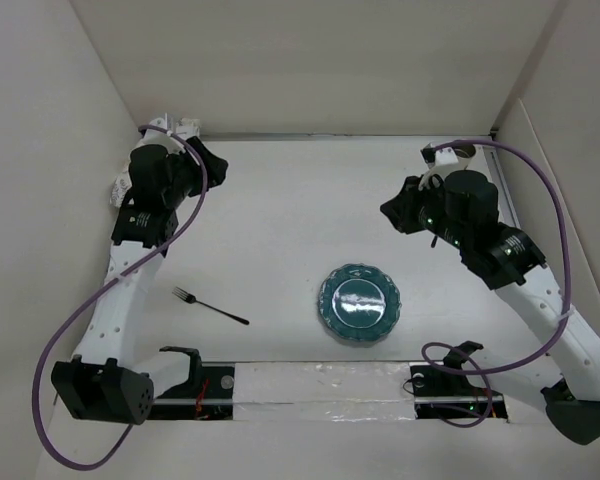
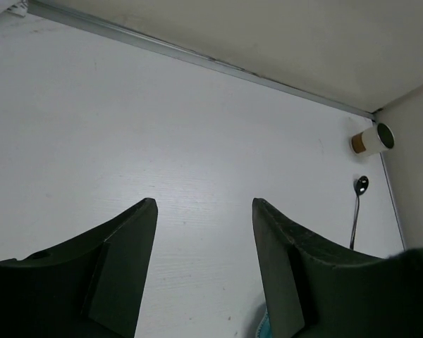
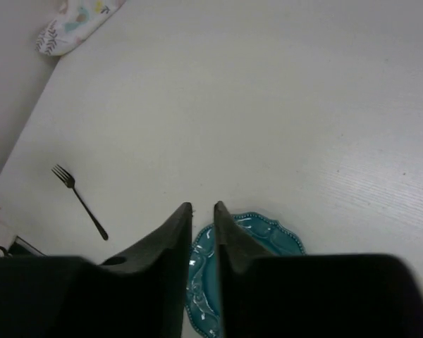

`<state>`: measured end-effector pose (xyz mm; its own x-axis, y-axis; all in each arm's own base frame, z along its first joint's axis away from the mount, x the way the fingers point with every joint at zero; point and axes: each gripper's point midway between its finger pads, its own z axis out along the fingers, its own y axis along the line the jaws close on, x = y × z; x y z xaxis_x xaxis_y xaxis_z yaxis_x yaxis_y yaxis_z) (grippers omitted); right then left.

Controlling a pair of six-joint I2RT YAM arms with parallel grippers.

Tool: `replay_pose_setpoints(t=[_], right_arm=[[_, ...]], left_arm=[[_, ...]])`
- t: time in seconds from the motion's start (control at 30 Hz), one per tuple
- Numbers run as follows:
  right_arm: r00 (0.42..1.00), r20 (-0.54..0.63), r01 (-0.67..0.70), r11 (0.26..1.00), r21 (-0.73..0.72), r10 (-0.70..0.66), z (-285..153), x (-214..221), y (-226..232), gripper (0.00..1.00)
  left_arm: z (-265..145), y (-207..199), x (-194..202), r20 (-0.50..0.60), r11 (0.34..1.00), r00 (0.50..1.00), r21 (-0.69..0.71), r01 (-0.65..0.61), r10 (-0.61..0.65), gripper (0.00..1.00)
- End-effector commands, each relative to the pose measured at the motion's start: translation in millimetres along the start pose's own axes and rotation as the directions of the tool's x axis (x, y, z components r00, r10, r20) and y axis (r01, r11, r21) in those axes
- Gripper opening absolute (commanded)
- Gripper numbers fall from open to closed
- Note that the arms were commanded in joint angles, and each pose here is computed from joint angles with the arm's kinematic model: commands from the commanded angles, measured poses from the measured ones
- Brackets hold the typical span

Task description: Set the dinner table for one person

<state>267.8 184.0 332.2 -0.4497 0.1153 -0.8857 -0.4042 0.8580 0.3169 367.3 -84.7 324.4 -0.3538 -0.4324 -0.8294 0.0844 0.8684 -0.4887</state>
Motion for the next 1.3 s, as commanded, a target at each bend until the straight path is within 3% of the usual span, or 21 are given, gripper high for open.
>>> replay_pose_setpoints(t=[0.0,0.03,0.1,0.13,0.17,0.2,0.27,0.37,0.4,0.43,0.57,0.83,0.9,0.93,1.03,1.13,1.27], right_arm=[[0.998,0.069,-0.011,0.999,-0.033,0.013,-1.0,-15.1,5.0,0.07],[0.998,0.064,-0.014,0.999,-0.039,0.017,-0.4,-14.0,3.6,0.00],[0.998,0.053,-0.012,0.999,-0.050,0.015,2.1,-12.4,3.7,0.00],[0.999,0.043,-0.012,0.999,-0.048,0.014,4.9,-11.2,1.8,0.00],[0.999,0.043,-0.012,0.999,-0.048,0.014,4.9,-11.1,1.8,0.00],[0.999,0.041,-0.011,0.999,-0.049,0.013,6.1,-11.1,2.0,0.00],[0.999,0.040,-0.013,0.999,-0.039,0.014,6.1,-11.1,-1.3,0.00],[0.999,0.047,-0.007,0.999,-0.037,0.009,3.7,-11.9,-3.6,0.00],[0.999,0.044,-0.005,0.999,-0.034,0.006,3.7,-9.3,-4.9,0.00],[0.999,0.044,-0.002,0.999,-0.032,0.003,3.8,-8.8,-5.5,0.00],[1.000,0.030,-0.005,0.999,-0.041,0.006,5.0,-5.4,-5.9,0.00],[0.999,-0.053,-0.008,0.996,-0.094,0.003,23.8,7.1,2.2,0.02],[0.997,-0.071,-0.013,0.994,-0.107,0.005,29.1,9.1,4.5,0.11],[0.996,-0.087,-0.015,0.994,-0.105,0.005,34.3,12.1,3.6,0.23],[0.994,-0.105,-0.017,0.992,-0.124,0.004,40.1,12.5,7.3,0.42],[0.991,-0.133,-0.022,0.990,-0.136,0.004,46.4,15.6,9.3,0.48],[0.987,-0.163,-0.032,0.989,-0.144,0.008,55.7,18.8,10.9,0.49]], left_arm=[[0.9,5.6,-25.9,0.083,0.998,0.996,-0.066,0.020,-0.014,0.53],[4.3,8.5,-30.6,0.093,0.996,0.996,-0.089,0.023,-0.015,0.53],[15.5,22.3,-48.4,0.140,0.981,0.990,-0.186,0.049,-0.023,0.42],[36.3,45.8,-53.4,0.147,0.955,0.989,-0.289,0.067,-0.024,0.18],[33.6,39.4,-64.9,0.172,0.959,0.985,-0.275,0.070,-0.022,0.18],[60.2,73.1,-65.8,0.152,0.924,0.987,-0.368,0.100,-0.047,0.00],[65.1,78.3,-80.6,0.172,0.917,0.983,-0.380,0.123,-0.061,0.00],[97.0,132.4,-90.9,0.168,0.862,0.979,-0.474,0.180,-0.113,0.00],[101.7,145.4,-94.0,0.169,0.844,0.979,-0.505,0.182,-0.110,0.01],[117.2,173.2,-81.4,0.150,0.790,0.984,-0.590,0.167,-0.097,0.13],[141.5,233.6,-78.4,0.163,0.705,0.980,-0.682,0.193,-0.111,0.34],[184.6,320.4,-45.2,0.189,0.625,0.958,-0.728,0.283,-0.214,0.68],[189.3,329.3,-41.7,0.192,0.607,0.959,-0.744,0.280,-0.207,0.72],[192.1,341.5,-29.2,0.178,0.580,0.962,-0.770,0.266,-0.205,0.74],[189.0,365.7,-17.6,0.187,0.512,0.964,-0.819,0.258,-0.188,0.76],[185.4,381.2,-6.2,0.183,0.456,0.968,-0.857,0.242,-0.169,0.76],[189.5,397.9,-5.5,0.223,0.456,0.947,-0.835,0.308,-0.230,0.78]])
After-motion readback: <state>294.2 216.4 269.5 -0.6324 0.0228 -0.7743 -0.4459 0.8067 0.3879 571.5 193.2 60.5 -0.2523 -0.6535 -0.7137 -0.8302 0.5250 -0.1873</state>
